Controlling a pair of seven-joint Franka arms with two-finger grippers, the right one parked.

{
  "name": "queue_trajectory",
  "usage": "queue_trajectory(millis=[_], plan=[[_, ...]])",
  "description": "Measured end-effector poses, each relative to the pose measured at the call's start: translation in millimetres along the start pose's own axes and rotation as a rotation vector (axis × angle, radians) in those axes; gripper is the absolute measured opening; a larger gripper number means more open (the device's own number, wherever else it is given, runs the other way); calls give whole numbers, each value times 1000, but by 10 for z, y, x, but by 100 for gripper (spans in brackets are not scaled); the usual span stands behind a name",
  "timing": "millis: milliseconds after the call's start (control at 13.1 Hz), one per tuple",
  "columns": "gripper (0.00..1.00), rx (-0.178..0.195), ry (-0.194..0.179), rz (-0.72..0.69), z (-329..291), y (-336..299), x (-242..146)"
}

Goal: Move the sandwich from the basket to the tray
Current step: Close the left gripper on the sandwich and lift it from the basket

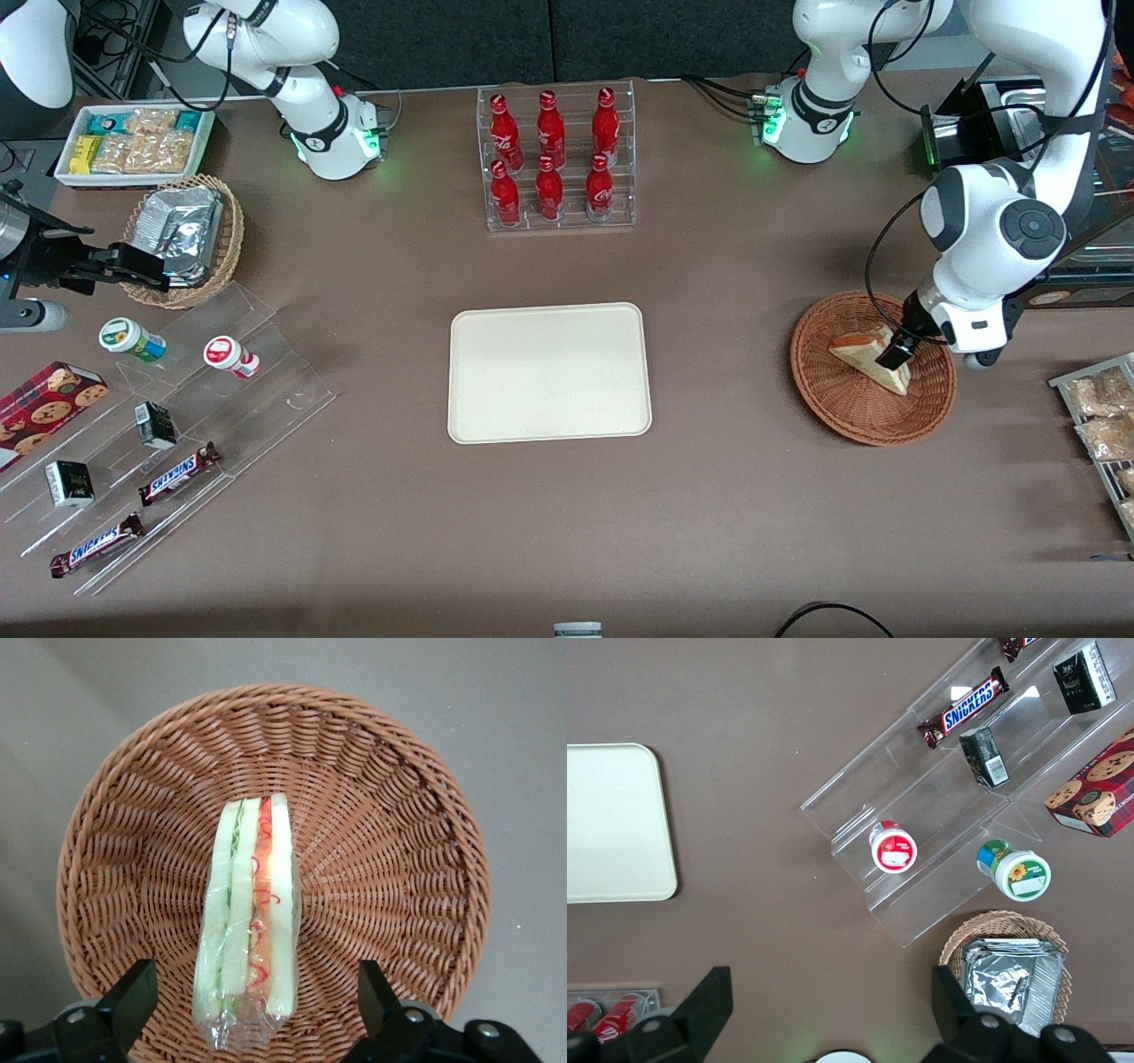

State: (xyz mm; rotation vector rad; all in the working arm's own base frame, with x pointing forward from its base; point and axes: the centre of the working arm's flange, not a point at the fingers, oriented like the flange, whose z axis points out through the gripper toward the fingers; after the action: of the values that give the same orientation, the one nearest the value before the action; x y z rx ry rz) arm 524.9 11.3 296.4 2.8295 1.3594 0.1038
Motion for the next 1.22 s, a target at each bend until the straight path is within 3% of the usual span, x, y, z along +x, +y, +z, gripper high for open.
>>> queue_trajectory(millis=[686, 992, 1220], plan=[[97, -15, 2, -13, 330, -178, -169], [50, -22, 6, -33, 376, -167, -162], [25, -36, 18, -37, 318, -127, -112]])
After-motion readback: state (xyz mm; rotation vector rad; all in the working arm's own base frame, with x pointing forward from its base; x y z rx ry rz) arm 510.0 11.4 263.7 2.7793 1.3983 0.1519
